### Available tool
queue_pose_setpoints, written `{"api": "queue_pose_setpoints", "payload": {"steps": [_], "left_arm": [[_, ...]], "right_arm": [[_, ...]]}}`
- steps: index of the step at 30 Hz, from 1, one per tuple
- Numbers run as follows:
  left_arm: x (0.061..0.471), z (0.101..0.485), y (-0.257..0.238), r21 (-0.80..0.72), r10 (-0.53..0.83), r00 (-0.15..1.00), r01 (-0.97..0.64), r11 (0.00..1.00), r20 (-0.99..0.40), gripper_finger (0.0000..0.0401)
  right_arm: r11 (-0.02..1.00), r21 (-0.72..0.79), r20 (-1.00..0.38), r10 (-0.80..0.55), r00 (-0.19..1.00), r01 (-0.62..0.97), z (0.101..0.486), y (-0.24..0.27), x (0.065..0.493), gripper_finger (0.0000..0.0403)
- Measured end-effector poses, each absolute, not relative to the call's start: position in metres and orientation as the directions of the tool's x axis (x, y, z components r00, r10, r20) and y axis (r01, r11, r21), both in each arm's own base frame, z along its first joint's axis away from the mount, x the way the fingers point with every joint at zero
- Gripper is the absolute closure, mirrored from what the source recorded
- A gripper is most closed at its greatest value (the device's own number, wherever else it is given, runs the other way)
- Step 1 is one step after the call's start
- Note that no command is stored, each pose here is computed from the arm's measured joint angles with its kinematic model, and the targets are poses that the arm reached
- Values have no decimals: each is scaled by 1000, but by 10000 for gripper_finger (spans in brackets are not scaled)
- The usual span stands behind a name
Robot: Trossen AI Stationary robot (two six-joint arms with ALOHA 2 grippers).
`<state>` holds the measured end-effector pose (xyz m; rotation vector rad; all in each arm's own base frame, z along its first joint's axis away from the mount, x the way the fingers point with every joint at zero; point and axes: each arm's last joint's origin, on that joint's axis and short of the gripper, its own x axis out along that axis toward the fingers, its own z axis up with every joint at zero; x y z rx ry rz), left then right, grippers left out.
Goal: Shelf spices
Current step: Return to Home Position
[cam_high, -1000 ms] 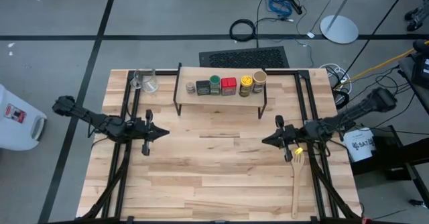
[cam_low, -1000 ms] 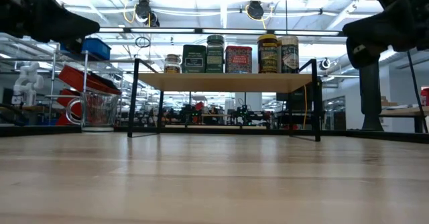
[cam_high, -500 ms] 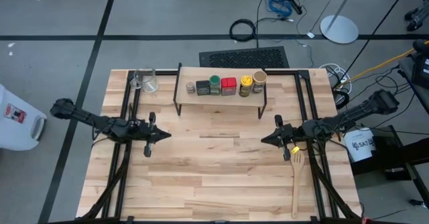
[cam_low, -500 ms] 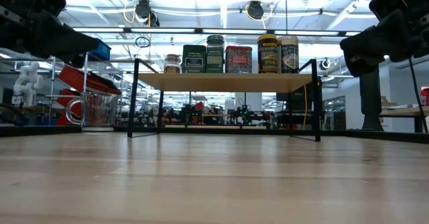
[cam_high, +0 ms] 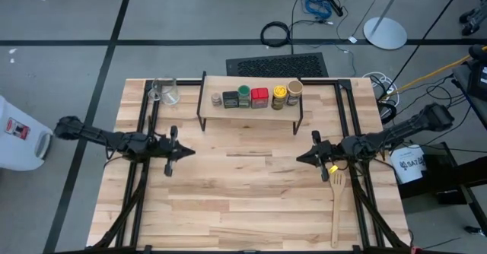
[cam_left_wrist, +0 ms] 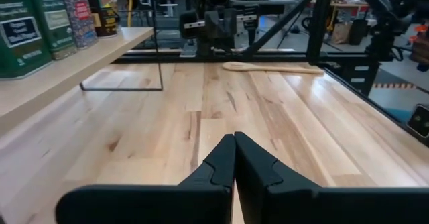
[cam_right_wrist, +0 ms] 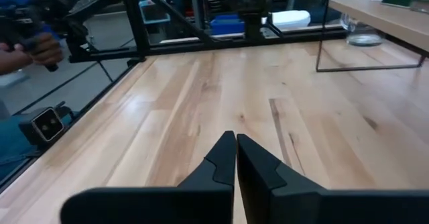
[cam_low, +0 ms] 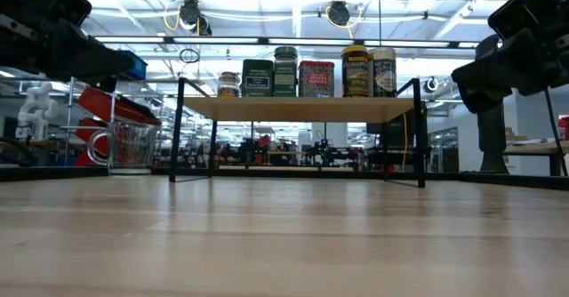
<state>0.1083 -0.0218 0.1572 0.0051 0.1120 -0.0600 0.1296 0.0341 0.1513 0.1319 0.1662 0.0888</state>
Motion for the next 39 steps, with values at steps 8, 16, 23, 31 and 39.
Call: {"api": "queue_pose_setpoints", "payload": {"steps": [8,16,23,31,39], "left_arm": [[109,157,-19,0,-53,992,54,999,-116,390],[109,157,-19,-2,-54,992,54,999,-117,390],[109,157,-19,-25,-54,992,52,998,-118,390],[109,157,-19,-27,-54,992,51,998,-118,390],[108,157,-19,-10,-48,993,47,999,-108,390]], "right_arm": [[984,123,-126,146,981,-130,156,29,128,403],[988,115,-138,120,983,-104,156,22,120,403],[992,109,-125,72,989,-58,158,15,113,403],[992,62,-143,-103,984,112,156,5,108,403],[996,69,-106,-45,993,53,159,5,106,403]]}}
